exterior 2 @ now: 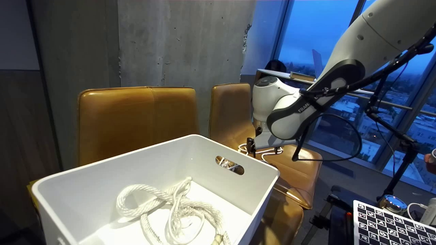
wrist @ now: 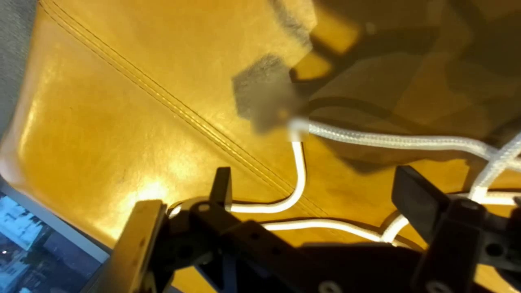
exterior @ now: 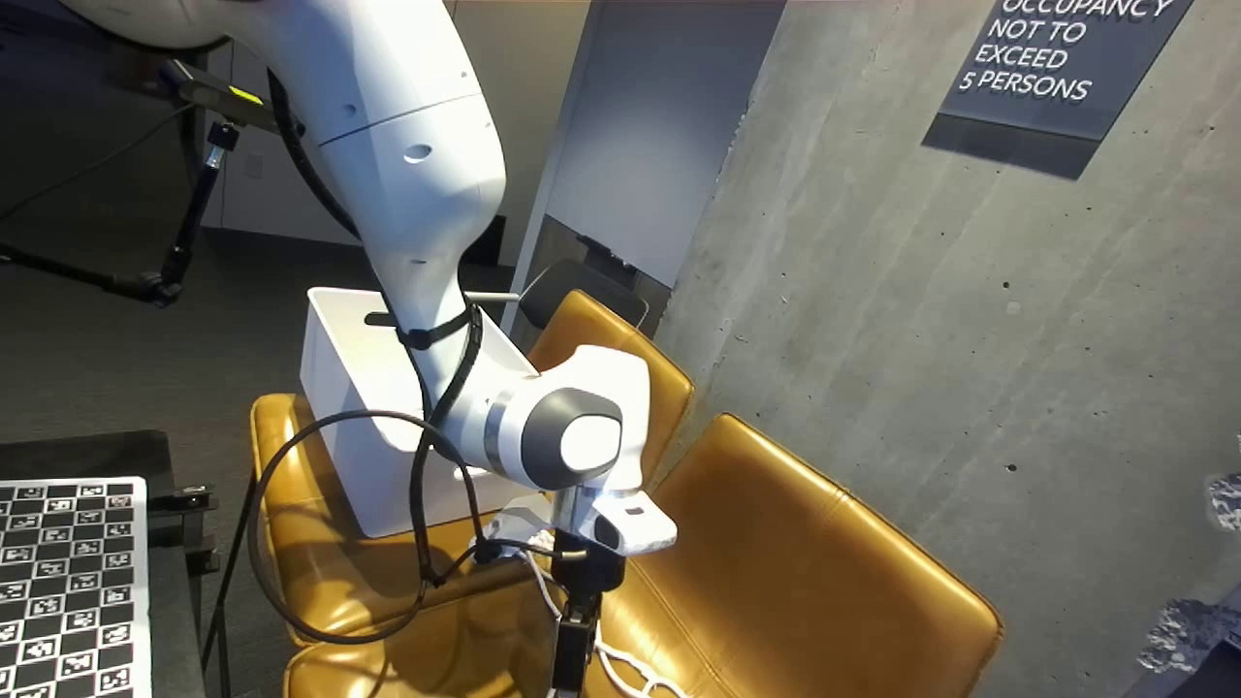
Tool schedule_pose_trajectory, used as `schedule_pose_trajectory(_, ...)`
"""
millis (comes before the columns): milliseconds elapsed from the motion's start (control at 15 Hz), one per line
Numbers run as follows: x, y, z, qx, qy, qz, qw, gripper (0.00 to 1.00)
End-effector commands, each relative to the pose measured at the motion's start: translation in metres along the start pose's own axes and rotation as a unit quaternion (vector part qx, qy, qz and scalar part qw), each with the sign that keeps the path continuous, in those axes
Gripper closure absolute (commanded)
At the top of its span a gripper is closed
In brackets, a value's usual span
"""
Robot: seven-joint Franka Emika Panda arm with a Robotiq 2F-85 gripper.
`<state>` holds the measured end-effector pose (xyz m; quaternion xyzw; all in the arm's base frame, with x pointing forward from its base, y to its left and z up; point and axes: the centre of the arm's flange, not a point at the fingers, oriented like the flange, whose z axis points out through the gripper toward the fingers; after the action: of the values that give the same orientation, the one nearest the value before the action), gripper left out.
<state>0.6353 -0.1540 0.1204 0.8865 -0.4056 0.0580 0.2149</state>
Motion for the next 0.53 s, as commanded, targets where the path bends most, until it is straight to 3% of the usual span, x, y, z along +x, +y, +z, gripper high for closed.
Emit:
schedule_pose_trajectory(0, -0.009, -0.005, 0.009, -0.006, 0.016, 0.012, 0.9998, 0.0)
schedule_pose_trajectory(467, -0.016, -0.007, 0.019, -0.021, 0.01, 0.019, 0.9996, 0.0)
